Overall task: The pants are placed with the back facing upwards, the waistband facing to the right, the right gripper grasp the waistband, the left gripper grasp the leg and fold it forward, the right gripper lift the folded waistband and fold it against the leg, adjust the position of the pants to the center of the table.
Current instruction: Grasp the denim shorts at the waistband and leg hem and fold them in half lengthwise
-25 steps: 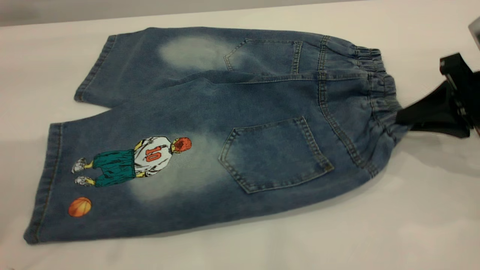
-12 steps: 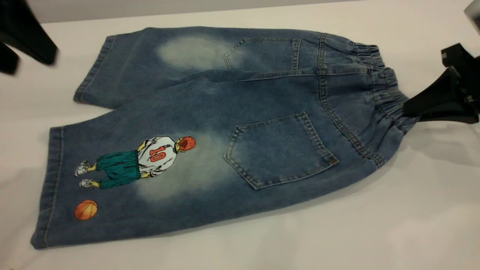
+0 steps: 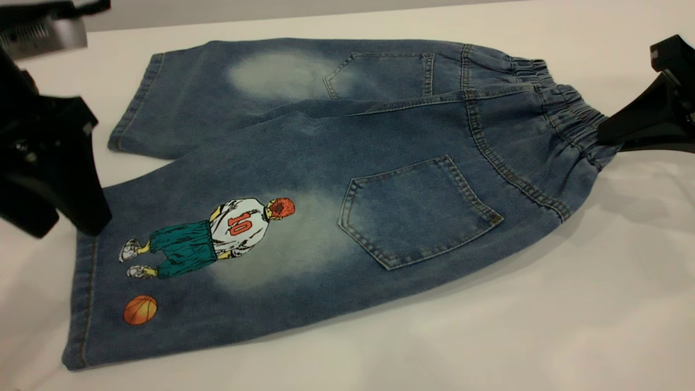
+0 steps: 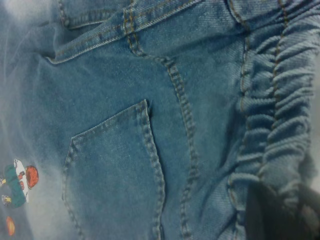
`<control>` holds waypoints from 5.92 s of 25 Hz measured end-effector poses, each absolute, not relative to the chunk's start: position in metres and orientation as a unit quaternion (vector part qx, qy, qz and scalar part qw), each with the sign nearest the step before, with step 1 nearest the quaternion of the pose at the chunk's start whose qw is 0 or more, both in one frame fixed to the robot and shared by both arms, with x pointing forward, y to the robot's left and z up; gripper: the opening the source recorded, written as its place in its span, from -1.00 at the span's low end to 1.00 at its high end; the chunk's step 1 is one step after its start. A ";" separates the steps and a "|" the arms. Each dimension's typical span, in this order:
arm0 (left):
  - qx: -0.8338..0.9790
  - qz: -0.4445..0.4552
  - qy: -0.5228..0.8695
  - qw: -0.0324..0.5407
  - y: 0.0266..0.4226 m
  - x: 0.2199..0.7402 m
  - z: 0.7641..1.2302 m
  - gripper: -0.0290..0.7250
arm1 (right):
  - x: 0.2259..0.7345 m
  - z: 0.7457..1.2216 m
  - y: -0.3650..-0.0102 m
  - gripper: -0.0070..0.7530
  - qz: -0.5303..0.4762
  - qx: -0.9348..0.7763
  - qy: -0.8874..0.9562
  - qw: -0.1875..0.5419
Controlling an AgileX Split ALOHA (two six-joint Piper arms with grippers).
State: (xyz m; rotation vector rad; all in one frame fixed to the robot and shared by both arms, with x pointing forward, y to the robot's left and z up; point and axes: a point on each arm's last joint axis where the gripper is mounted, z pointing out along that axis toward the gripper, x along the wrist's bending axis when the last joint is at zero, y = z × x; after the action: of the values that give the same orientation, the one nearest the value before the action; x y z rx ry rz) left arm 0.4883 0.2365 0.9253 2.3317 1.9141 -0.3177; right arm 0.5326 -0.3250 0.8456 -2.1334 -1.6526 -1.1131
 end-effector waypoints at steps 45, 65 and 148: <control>0.733 -0.136 0.665 -0.042 0.245 0.473 0.828 0.30 | 0.533 0.846 -0.325 -0.90 -0.380 -0.725 -0.564 0.111; 0.729 -0.119 0.674 -0.020 0.244 0.478 0.827 -0.22 | 0.533 0.846 -0.325 -0.90 -0.380 -0.725 -0.564 0.111; 0.752 0.243 0.538 0.293 0.224 0.651 0.959 -0.72 | 0.671 0.926 -0.310 -0.90 -0.468 -0.612 -0.636 -0.038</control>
State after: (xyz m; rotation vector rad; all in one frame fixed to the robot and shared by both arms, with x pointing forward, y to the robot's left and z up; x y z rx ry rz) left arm 0.6511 0.2241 0.9586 2.0038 1.4336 0.6461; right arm 0.6713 -0.3098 0.9258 -1.9709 -2.0466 -1.5081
